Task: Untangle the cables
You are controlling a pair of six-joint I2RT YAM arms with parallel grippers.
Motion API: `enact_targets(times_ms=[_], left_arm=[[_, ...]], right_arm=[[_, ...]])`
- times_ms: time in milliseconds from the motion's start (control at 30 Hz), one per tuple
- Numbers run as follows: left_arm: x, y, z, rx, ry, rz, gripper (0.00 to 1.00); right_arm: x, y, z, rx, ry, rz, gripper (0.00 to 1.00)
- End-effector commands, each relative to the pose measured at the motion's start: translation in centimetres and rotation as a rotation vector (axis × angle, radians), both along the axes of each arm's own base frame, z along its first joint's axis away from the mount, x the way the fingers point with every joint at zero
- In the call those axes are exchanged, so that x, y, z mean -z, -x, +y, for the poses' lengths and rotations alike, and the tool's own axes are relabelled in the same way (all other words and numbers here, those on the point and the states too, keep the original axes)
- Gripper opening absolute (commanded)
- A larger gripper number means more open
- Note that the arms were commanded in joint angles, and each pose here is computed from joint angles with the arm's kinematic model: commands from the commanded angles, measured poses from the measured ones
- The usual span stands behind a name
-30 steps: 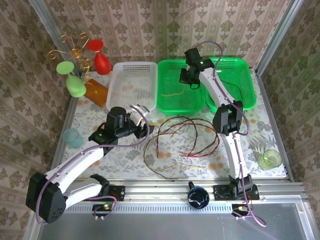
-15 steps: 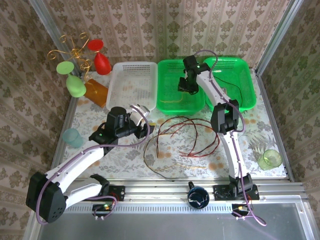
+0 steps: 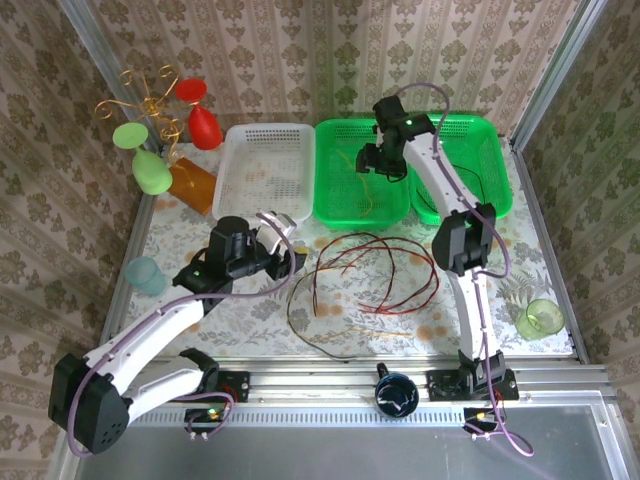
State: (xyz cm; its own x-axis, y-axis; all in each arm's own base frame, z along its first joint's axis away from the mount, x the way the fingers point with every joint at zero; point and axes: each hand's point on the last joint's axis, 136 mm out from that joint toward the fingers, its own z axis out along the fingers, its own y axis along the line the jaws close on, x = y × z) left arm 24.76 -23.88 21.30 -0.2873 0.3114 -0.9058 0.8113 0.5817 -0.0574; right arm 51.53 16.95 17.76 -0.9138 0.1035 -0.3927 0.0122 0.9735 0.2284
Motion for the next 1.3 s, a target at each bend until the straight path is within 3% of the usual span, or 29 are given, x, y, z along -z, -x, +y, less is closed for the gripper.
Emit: enact_targets(times_ms=[0, 200, 367, 467, 633, 933, 1100, 1267], left_arm=[[1.5, 1.3, 1.0, -0.025, -0.027, 0.078, 0.62], [3.2, 3.4, 1.9, -0.056, -0.067, 0.139, 0.62], [5.1, 4.7, 2.9, -0.121, -0.097, 0.245, 0.62], [6.2, 5.2, 3.6, -0.18, -0.114, 0.33, 0.63], [8.0, 5.9, 5.5, -0.324, -0.148, 0.477, 0.66], [10.0, 7.1, 7.5, -0.49, -0.118, 0.679, 0.7], [11.1, 7.7, 8.7, -0.542, -0.105, 0.75, 0.7], [11.2, 8.1, 9.5, -0.584, -0.063, 0.803, 0.71]], right_arm=[[-4.3, 4.0, -0.8, -0.022, 0.056, -0.053, 0.62], [-3.2, 12.5, -0.8, -0.034, 0.024, -0.076, 0.6], [0.1, 19.6, 1.4, -0.152, 0.045, -0.064, 0.6], [2.5, 23.0, 4.1, -0.306, 0.043, -0.083, 0.6], [5.3, 28.1, 9.3, -0.773, 0.094, -0.224, 0.61], [8.3, 32.7, 13.9, -1.339, 0.08, -0.379, 0.62], [11.2, 33.4, 14.1, -1.519, 0.18, -0.319, 0.6], [12.6, 34.4, 14.0, -1.62, 0.18, -0.301, 0.58]])
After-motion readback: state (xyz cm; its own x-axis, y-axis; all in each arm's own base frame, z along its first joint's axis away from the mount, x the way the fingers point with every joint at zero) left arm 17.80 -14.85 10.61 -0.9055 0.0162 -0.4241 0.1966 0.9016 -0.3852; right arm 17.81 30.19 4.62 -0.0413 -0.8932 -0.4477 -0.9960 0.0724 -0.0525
